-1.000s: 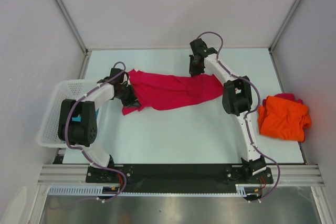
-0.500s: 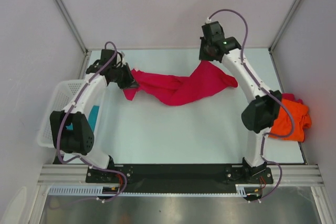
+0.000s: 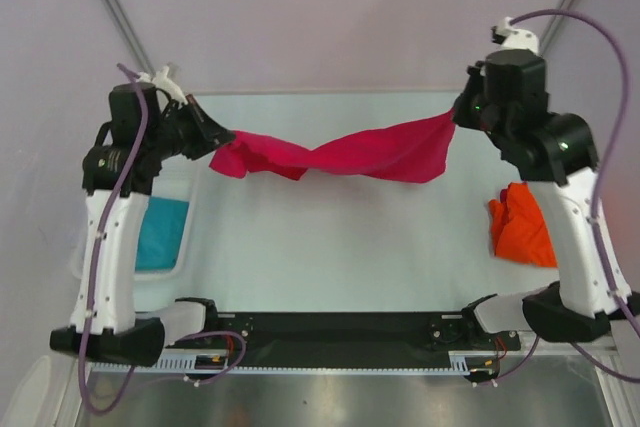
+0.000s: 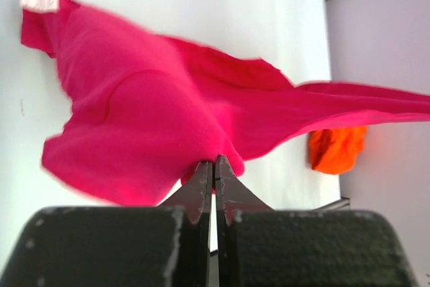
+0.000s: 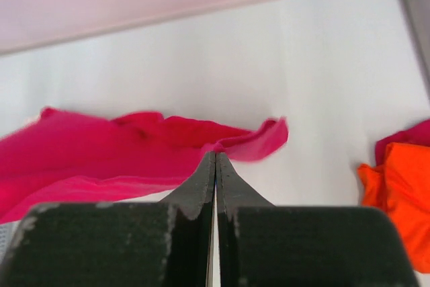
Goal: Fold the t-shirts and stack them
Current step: Flatten out the tshirt
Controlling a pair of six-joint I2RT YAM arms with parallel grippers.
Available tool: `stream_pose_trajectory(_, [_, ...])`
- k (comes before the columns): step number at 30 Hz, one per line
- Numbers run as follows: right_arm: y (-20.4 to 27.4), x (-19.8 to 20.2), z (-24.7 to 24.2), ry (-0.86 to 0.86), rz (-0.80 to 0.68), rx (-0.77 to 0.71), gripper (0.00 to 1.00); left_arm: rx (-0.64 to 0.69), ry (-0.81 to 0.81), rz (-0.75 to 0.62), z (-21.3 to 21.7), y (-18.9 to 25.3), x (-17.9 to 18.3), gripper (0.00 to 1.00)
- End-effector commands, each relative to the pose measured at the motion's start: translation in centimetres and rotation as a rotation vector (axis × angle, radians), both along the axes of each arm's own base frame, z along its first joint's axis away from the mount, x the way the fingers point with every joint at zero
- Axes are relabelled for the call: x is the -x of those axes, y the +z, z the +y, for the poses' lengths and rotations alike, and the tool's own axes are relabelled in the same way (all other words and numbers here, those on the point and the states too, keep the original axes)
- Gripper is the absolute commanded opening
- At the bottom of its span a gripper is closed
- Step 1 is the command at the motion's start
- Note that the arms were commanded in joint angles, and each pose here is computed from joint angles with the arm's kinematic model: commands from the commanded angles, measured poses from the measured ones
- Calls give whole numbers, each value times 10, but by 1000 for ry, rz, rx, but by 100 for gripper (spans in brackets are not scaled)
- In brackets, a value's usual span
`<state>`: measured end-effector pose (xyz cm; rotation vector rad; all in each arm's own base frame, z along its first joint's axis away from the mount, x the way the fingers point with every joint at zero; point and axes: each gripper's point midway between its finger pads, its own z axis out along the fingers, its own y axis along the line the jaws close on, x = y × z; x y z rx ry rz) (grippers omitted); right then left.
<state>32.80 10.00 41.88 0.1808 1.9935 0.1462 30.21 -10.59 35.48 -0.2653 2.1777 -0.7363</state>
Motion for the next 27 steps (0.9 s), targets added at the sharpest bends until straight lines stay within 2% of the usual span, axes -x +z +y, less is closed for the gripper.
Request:
stream_pose_trajectory(1, [46,56,-38,-71,-92,-25,0,84,2,-45,-5,22,40,0])
stream_pose_trajectory(4, [55,84,-49,-75,-101,-56,0,134,28,-111,-4,54,59,0])
stream_pose_trajectory(5, [61,94,-53,-72,-122,-77,0,138,42,-172,-1,78,66,0])
stream_pose_trajectory(10, [71,117,-60,-70,-164,-133,0,178,83,-294,5,140,97,0])
stream_pose_trajectory(13, [73,114,-60,-71,-175,-131,0,193,84,-346,5,167,105,0])
stream_pose_trajectory(16, [64,92,-52,-75,-153,-93,0,185,104,-374,8,180,89,0])
stream_pose_trajectory(18, [55,76,-47,-74,-134,-60,0,177,106,-352,7,175,61,0])
stream_pose_trajectory(19, [43,55,-37,-72,-105,-39,0,176,102,-340,5,171,47,0])
stream_pose_trajectory(21, [30,28,-30,-50,-76,-43,0,167,114,-295,3,154,1,0])
stream_pose_trajectory(22, [20,1,-24,-45,-61,-52,0,163,116,-232,2,134,-31,0])
stream_pose_trajectory(24, [13,-34,-24,-40,-58,-78,0,165,122,-218,2,127,-68,0])
stream_pose_trajectory(25, [3,-63,-21,-49,-30,-67,0,165,121,-181,3,113,-106,0])
stream_pose_trajectory(26, [3,-79,-26,-63,-33,-59,0,169,120,-157,4,105,-125,0])
stream_pose_trajectory(27, [1,-92,-27,-68,-24,-54,0,181,141,-61,9,66,-168,0])
